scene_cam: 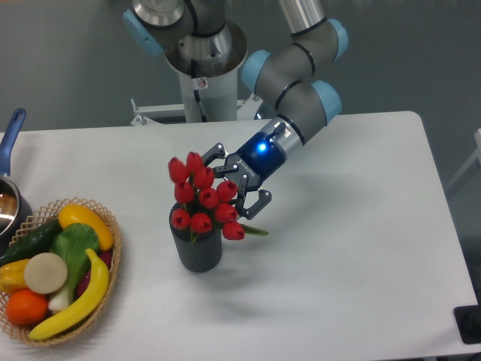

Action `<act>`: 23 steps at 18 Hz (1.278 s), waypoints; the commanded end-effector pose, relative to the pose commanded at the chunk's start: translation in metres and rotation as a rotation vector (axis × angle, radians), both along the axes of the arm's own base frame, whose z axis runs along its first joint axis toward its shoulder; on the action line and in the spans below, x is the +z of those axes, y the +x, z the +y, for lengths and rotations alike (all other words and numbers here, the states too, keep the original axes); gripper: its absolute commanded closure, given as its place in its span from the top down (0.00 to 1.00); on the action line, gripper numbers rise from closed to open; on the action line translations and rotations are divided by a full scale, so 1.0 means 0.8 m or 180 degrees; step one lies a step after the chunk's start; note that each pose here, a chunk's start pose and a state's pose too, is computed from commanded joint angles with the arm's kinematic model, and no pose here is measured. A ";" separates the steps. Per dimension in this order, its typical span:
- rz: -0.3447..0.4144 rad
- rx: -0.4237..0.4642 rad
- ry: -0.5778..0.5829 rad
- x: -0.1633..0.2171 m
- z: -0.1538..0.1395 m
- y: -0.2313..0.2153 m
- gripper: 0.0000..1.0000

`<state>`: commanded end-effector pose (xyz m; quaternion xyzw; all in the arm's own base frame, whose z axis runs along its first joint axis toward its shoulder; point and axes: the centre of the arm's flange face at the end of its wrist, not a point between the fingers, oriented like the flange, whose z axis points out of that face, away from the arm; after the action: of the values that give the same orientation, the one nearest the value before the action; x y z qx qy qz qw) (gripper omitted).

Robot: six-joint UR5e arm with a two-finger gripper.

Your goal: Insert the flowers into the vase

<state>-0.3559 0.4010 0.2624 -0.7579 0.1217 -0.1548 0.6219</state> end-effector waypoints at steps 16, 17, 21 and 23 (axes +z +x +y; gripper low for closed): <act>0.0213 0.0678 -0.0200 0.013 -0.105 -0.110 1.00; 0.0331 0.0707 -0.0415 0.013 -0.111 -0.120 1.00; 0.0957 0.0795 -0.1425 0.030 -0.131 -0.150 1.00; 0.1100 0.0814 -0.1562 0.039 -0.132 -0.163 1.00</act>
<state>-0.4863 0.2955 0.2934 -0.9094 0.0883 0.0309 0.4052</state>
